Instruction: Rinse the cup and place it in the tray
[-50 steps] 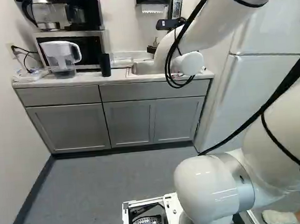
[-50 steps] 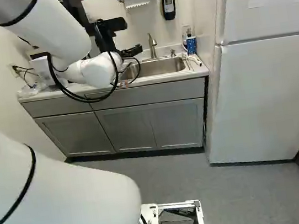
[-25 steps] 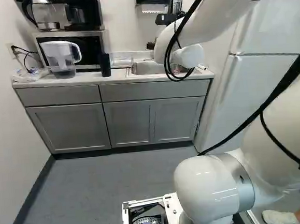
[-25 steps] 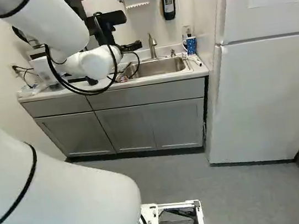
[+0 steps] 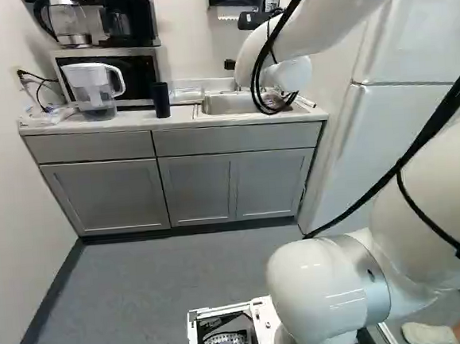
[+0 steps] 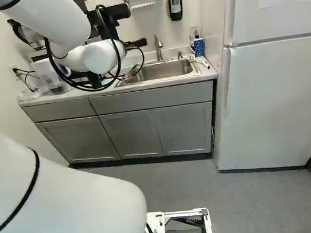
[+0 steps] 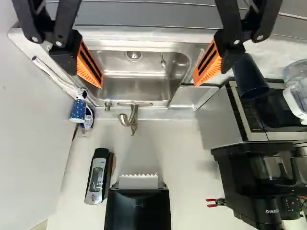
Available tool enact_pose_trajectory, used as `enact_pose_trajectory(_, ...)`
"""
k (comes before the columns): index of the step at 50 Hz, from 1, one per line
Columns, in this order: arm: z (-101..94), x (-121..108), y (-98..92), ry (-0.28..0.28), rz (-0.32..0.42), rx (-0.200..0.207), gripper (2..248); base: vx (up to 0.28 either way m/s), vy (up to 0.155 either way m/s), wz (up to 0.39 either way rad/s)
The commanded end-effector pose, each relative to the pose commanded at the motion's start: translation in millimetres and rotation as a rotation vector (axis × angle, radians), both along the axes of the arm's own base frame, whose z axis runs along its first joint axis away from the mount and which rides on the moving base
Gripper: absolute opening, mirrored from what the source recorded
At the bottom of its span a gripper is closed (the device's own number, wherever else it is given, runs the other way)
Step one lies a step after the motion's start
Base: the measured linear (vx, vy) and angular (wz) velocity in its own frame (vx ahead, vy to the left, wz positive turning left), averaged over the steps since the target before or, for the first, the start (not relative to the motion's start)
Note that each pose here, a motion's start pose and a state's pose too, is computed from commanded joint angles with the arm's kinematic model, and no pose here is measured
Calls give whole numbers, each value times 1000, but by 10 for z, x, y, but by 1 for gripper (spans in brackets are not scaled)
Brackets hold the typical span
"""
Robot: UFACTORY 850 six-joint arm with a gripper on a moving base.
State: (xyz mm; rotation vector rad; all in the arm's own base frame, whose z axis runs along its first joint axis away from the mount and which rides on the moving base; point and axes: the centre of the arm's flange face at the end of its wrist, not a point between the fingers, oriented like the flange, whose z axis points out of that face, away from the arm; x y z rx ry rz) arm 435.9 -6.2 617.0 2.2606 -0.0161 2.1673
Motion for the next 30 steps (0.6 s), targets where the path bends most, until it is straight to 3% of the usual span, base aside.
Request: enact_pose_trajectory(30, 281, 130, -1, -2, 0, 0, 247, 0, 0, 0)
